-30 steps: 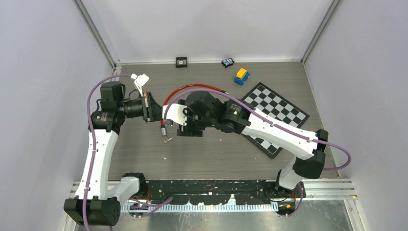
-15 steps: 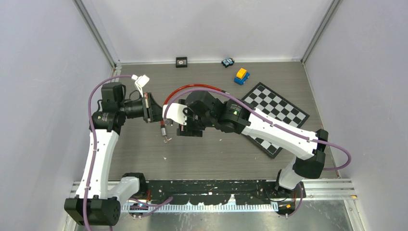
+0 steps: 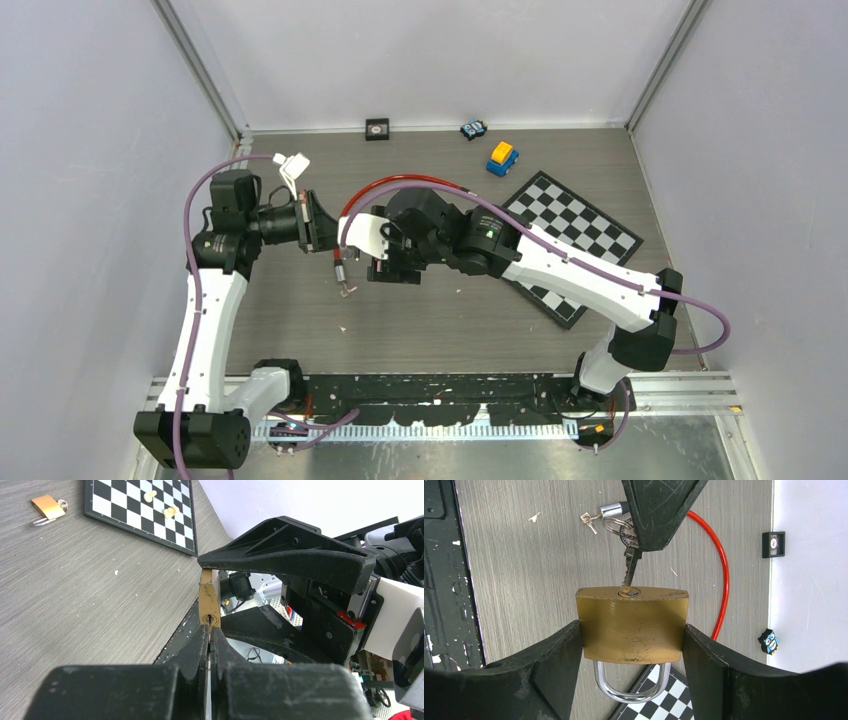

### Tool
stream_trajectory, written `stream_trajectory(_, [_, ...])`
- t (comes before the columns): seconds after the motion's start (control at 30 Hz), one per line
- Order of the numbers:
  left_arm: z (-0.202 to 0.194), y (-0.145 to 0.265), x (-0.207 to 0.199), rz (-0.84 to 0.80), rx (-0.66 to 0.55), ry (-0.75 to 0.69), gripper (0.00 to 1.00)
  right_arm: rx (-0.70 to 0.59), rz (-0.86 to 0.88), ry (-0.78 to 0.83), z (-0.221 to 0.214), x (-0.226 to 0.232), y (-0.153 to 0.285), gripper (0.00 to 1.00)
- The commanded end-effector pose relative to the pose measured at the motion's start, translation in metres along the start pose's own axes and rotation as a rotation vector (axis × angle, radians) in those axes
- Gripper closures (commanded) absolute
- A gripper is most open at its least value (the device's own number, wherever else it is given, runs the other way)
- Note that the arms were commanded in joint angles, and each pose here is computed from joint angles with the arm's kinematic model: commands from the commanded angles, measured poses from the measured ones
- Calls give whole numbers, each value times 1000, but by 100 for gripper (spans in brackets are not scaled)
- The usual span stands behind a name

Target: Unlock with the key

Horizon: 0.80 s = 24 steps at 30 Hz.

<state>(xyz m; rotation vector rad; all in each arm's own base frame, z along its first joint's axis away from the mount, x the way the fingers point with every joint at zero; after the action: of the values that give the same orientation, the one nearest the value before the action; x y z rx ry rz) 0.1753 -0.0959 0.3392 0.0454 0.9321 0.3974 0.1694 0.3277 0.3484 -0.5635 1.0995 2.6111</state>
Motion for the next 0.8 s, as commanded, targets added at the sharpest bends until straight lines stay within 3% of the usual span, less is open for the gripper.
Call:
stream_trajectory(0.0, [3, 3, -8, -39, -18, -48, 100, -206, -96, -20, 36, -21, 39, 99])
stream_trajectory(0.77, [-5, -1, 3, -52, -16, -51, 100, -223, -100, -57, 41, -22, 39, 99])
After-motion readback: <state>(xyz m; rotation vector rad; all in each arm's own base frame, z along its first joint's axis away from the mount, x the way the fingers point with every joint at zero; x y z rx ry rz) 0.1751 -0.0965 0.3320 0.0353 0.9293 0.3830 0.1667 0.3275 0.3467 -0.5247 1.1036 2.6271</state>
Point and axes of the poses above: each gripper's point midway between its finger pads, its own y axis back along the fingers, its own x axis along the line the jaws close on, z = x × y, the point moved 8 cm from there along y, back along the fingers
